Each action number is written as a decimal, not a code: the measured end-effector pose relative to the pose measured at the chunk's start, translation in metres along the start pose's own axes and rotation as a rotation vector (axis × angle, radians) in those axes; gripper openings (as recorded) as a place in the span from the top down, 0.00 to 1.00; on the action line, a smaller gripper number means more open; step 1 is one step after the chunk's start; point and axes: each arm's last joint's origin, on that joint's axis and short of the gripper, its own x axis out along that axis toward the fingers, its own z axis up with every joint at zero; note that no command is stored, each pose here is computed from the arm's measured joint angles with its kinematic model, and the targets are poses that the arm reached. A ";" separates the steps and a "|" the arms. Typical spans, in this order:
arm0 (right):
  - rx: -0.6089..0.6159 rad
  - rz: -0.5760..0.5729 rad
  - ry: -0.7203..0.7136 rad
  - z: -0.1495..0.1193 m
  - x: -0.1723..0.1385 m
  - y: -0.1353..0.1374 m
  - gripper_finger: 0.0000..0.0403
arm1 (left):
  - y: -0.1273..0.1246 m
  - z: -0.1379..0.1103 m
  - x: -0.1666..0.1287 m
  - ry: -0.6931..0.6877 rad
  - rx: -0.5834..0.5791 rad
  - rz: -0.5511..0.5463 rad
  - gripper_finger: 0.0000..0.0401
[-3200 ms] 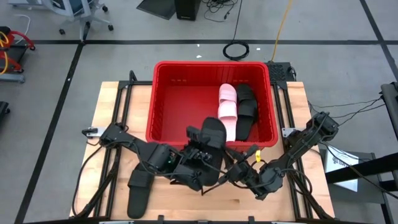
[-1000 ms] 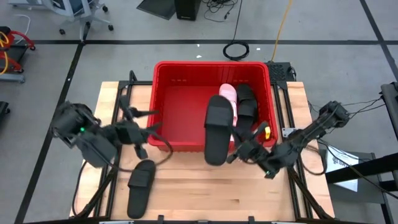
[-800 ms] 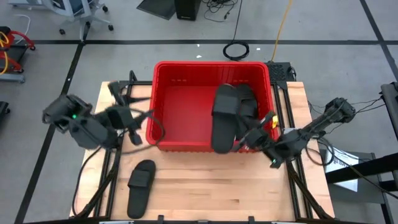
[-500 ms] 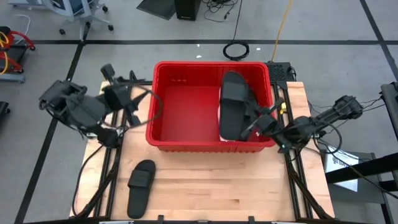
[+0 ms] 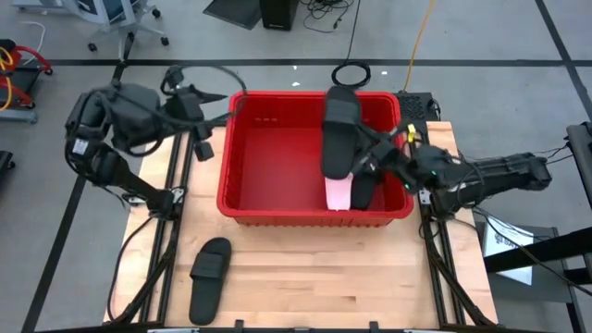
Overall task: Pick and place slides into bin
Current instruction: Put the black slide into the red bin
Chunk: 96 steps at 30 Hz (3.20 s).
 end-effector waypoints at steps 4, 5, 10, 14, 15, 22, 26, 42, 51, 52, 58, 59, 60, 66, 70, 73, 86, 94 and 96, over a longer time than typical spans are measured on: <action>0.054 0.063 0.006 -0.015 0.018 -0.008 1.00 | 0.011 0.000 0.011 -0.044 -0.008 -0.040 0.58; 0.069 0.072 0.014 -0.019 0.022 -0.010 1.00 | 0.012 -0.001 0.016 -0.042 -0.007 -0.039 0.58; 0.129 0.130 0.031 -0.036 0.040 -0.020 1.00 | 0.017 -0.010 0.044 -0.018 0.001 -0.072 0.58; 0.127 0.171 0.059 -0.049 0.055 -0.017 1.00 | 0.019 -0.023 0.072 -0.011 -0.009 -0.098 0.58; 0.124 0.174 0.072 -0.052 0.059 -0.015 1.00 | 0.019 -0.027 0.079 -0.017 -0.015 -0.101 0.58; 0.105 0.205 0.172 -0.078 0.083 0.002 1.00 | 0.020 -0.068 0.118 -0.035 -0.074 -0.114 0.58; 0.101 0.285 0.189 -0.088 0.090 0.011 1.00 | 0.014 -0.091 0.130 -0.045 -0.102 -0.097 0.58; 0.160 0.398 0.213 -0.119 0.102 -0.001 1.00 | 0.000 -0.148 0.127 -0.096 -0.189 -0.014 0.58; 0.179 0.354 0.352 -0.144 0.115 0.025 1.00 | -0.001 -0.159 0.122 -0.098 -0.210 0.006 0.58; 0.168 0.336 0.368 -0.148 0.116 0.030 1.00 | -0.002 -0.159 0.123 -0.096 -0.211 0.005 0.58; 0.170 0.315 0.412 -0.168 0.127 0.051 1.00 | -0.002 -0.159 0.123 -0.096 -0.213 0.002 0.58; 0.172 0.319 0.424 -0.172 0.128 0.053 1.00 | -0.002 -0.159 0.123 -0.096 -0.213 0.001 0.58; 0.169 0.323 0.435 -0.175 0.129 0.056 1.00 | -0.002 -0.159 0.123 -0.096 -0.213 0.001 0.58; 0.216 0.391 0.454 -0.186 0.132 0.064 1.00 | -0.003 -0.159 0.123 -0.092 -0.213 0.000 0.58; 0.247 0.439 0.479 -0.196 0.133 0.070 1.00 | -0.003 -0.159 0.123 -0.092 -0.214 -0.002 0.58; 0.237 0.433 0.495 -0.202 0.135 0.075 1.00 | -0.003 -0.159 0.123 -0.092 -0.217 -0.002 0.58; 0.230 0.353 0.513 -0.214 0.142 0.061 1.00 | -0.003 -0.159 0.123 -0.093 -0.238 -0.012 0.58; 0.228 0.352 0.520 -0.215 0.142 0.060 0.92 | -0.003 -0.159 0.123 -0.090 -0.245 -0.014 0.58; 0.228 0.350 0.521 -0.215 0.142 0.060 0.89 | -0.003 -0.159 0.123 -0.091 -0.245 -0.013 0.58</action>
